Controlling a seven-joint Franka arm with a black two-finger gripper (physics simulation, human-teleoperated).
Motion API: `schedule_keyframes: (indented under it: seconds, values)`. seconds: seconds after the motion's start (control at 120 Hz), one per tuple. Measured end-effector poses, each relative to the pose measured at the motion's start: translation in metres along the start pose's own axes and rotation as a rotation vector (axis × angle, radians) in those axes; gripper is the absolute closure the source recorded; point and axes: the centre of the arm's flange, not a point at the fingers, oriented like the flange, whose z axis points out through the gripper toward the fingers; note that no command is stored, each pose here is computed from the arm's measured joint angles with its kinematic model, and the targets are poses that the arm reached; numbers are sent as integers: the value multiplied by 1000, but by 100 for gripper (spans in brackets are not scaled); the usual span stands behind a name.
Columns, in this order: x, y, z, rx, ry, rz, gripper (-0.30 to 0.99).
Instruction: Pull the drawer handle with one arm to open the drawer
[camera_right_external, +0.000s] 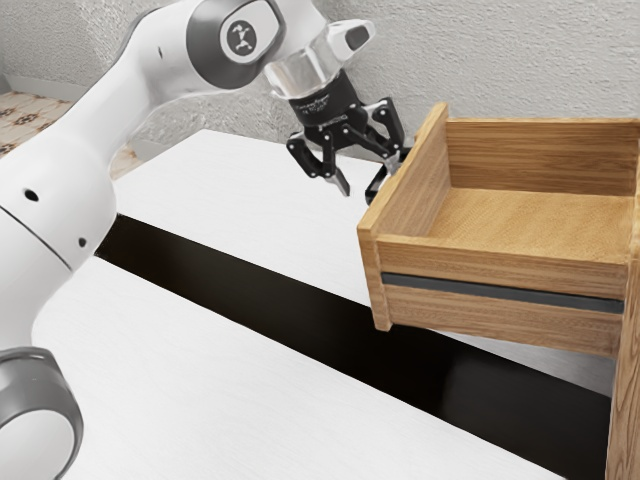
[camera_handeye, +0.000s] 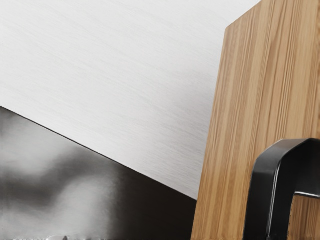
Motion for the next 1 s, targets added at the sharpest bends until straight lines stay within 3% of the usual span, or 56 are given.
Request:
schedule_keyframes:
  seconds: [0.2,0.342,0.433,0.617,0.817,1.0]
  values:
    - [-15,1,-41,-63,20,35,20]
    - [-40,4,-96,-101,82,60,12]
    - [-57,3,-112,-70,98,56,8]
    - [-59,-11,-100,4,37,44,3]
    - [-49,-67,-107,118,38,29,1]
    - [-54,-85,-119,144,19,93,1]
